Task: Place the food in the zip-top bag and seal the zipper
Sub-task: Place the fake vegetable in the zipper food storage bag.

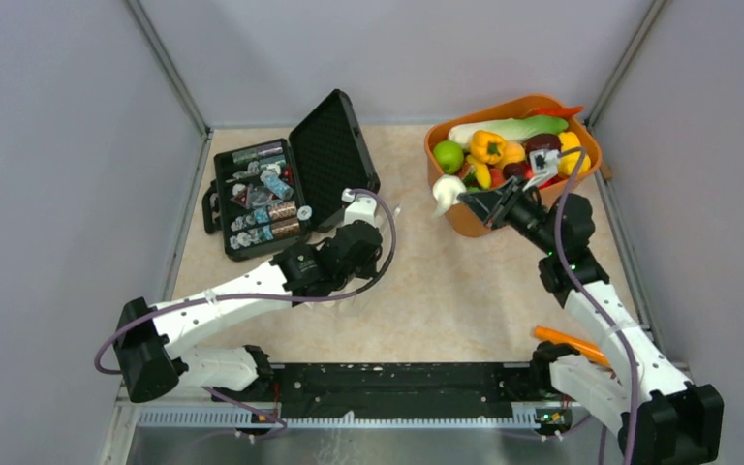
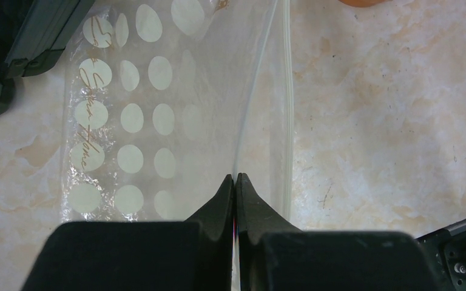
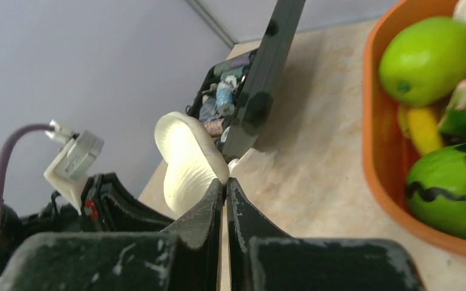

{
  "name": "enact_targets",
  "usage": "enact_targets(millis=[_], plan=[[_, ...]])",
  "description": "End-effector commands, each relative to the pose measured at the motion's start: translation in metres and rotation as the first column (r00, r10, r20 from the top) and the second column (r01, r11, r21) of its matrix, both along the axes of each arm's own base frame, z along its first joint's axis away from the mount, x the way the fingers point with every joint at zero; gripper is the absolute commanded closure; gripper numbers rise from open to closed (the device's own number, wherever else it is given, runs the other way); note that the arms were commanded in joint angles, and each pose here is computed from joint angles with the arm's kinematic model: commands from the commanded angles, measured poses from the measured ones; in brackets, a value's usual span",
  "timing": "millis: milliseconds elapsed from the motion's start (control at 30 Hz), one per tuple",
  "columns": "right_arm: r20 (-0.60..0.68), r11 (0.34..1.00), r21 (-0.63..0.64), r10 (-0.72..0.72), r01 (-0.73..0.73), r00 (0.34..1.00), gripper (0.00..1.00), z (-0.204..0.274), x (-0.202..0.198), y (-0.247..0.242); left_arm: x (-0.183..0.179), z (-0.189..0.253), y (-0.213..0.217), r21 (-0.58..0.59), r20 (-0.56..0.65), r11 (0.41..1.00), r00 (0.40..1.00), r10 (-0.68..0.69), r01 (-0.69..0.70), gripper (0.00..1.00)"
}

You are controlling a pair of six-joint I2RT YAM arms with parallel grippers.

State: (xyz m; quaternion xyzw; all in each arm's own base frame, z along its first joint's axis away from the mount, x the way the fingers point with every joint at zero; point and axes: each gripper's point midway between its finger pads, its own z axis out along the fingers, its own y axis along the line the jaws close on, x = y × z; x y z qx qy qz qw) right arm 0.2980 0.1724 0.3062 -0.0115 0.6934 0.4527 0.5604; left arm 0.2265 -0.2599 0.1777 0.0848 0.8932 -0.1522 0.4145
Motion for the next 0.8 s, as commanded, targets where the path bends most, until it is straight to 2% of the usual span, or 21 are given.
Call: enact_targets(millis=[0,267,433,633,767], plan=[[0.091,0.999,0.005,0.047,-0.048,0.995,1.00,-0.003,-0.019,0.020,0.007,0.017,-0.017,-0.063,0.025,0.998,0.999,-0.030,0.032,1.00],[0.088,0.994,0.093,0.058,-0.066,0.994,1.00,-0.013,-0.035,0.046,0.008,0.019,-0.030,-0.121,0.001,0.990,0.998,-0.070,0.069,1.00],[0.072,0.986,0.139,0.080,-0.090,0.994,1.00,-0.016,-0.043,0.062,0.010,0.015,-0.032,-0.115,-0.015,0.991,0.998,-0.066,0.064,1.00],[0.029,0.985,0.147,0.089,-0.092,0.996,1.00,-0.033,-0.047,0.078,0.010,0.015,-0.034,-0.128,-0.021,0.990,0.998,-0.064,0.061,1.00],[-0.012,0.991,0.101,0.085,-0.084,0.996,1.00,-0.056,-0.044,0.087,0.011,0.019,-0.032,-0.140,-0.015,0.989,0.998,-0.057,0.054,1.00]])
